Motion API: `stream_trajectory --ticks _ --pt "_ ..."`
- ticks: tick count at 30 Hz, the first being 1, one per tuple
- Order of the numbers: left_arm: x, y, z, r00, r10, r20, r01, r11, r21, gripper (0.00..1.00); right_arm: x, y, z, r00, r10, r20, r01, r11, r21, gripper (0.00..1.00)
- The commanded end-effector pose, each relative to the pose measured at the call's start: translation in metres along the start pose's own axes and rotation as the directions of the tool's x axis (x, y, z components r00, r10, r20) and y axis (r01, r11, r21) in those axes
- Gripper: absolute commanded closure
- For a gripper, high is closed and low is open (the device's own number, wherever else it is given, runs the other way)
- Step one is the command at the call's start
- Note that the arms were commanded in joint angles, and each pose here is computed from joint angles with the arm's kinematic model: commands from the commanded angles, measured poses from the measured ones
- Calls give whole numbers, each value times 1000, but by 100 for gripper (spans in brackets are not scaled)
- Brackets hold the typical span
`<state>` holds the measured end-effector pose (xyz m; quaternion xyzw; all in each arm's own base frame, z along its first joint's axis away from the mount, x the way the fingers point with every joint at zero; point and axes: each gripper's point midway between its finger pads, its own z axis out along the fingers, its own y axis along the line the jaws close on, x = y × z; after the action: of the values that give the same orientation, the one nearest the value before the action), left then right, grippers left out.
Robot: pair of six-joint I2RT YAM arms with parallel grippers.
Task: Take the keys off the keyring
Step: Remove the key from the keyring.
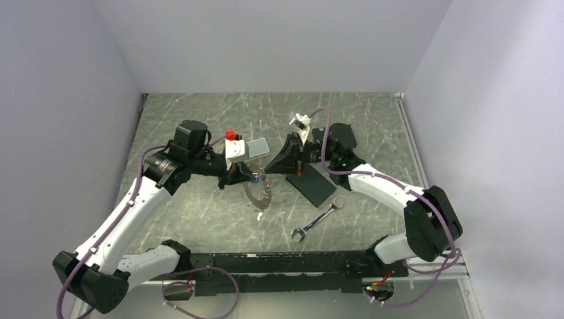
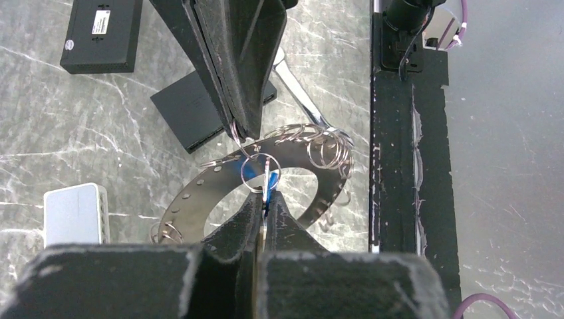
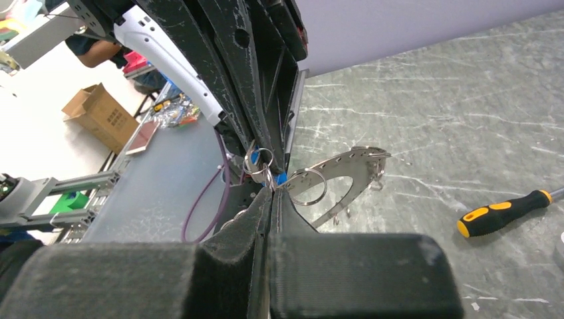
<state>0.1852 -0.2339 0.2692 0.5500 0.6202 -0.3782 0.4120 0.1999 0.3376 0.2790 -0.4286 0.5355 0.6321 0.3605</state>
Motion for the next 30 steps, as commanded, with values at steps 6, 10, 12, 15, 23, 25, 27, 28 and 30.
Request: stream_trajectory --ticks 6,10,12,15,23,25,27,28,30 --pt "6 -1 15 992 -122 -17 123 991 43 100 -39 7 -1 989 -82 125 83 997 1 100" --pt "9 -1 28 987 -156 -36 158 985 62 100 -38 9 -2 986 -71 150 73 997 -7 100" --pt "8 2 32 986 -164 -38 166 984 60 100 -37 8 -2 986 -65 151 66 998 -3 100" --pt "6 9 37 983 -179 -34 180 982 47 100 -32 8 -1 987 -57 148 59 998 -6 100" --pt "6 21 44 967 -251 -45 252 968 15 100 -20 8 3 991 -37 126 38 999 -4 100" --pt "1 17 44 966 -256 -38 257 966 37 100 -16 7 3 992 -33 120 33 999 2 100" --pt "-1 15 44 964 -263 -33 264 963 53 100 -12 5 3 993 -28 116 28 1000 6 100" --pt "-1 12 44 966 -258 -33 259 963 67 100 -11 5 3 993 -28 116 28 1000 8 100" --pt "-2 8 42 969 -245 -31 247 965 85 100 -12 6 3 992 -27 120 27 1000 2 100"
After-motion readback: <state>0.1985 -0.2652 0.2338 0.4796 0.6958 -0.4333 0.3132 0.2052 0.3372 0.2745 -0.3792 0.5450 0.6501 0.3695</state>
